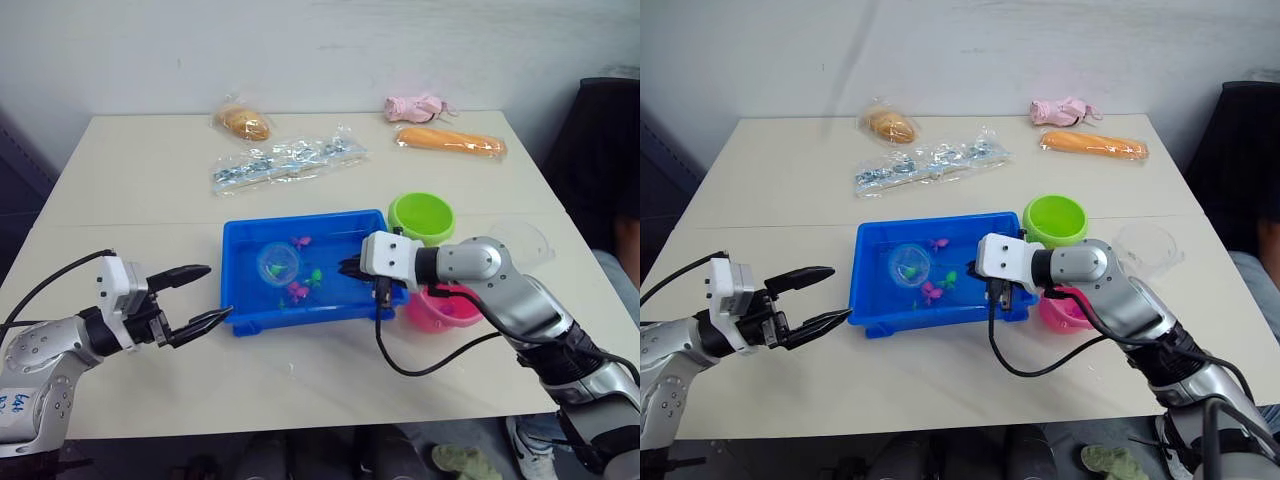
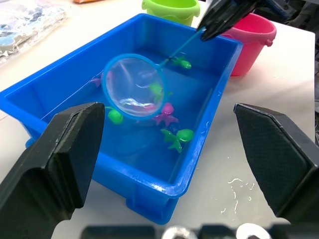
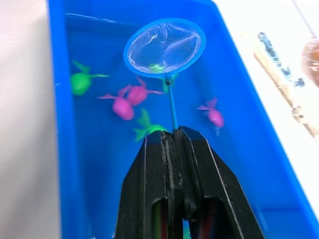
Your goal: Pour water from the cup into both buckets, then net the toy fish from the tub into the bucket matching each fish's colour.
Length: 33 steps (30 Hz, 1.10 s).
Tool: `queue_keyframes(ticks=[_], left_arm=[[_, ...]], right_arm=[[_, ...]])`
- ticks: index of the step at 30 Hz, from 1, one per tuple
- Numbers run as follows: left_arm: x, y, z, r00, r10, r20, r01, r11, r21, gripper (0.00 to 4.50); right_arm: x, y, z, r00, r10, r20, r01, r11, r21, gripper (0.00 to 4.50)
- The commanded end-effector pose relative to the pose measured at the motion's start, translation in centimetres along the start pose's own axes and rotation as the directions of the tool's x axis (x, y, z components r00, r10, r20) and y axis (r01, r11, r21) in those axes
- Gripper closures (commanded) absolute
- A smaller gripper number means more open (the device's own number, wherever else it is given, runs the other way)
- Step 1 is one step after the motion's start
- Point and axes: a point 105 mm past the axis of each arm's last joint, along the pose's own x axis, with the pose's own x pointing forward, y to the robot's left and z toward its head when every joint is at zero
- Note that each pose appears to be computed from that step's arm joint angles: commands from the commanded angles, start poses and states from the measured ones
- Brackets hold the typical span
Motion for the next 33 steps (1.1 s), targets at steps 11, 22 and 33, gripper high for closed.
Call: queue_keyframes(ticks=[11,22,33], left_arm=[[0.5,0.0,0.6,1.000,-0.011,0.012,0.011,0.999,0.041,0.03],[0.6,-0.1,0.5,1.000,-0.016,0.018,0.015,0.999,0.036,0.03],[0.6,-0.2,0.5,1.000,-0.022,0.020,0.022,0.999,0.034,0.03]], right_arm=[[-0.9,-1.1,-2.1,0.994,-0.052,-0.094,0.045,0.997,-0.070,4.50],[-1.6,-1.6,-3.1,0.988,-0.092,-0.124,0.087,0.995,-0.050,4.50],[-2.9,-1.1,-4.4,0.980,-0.055,-0.192,0.031,0.992,-0.125,4.50]])
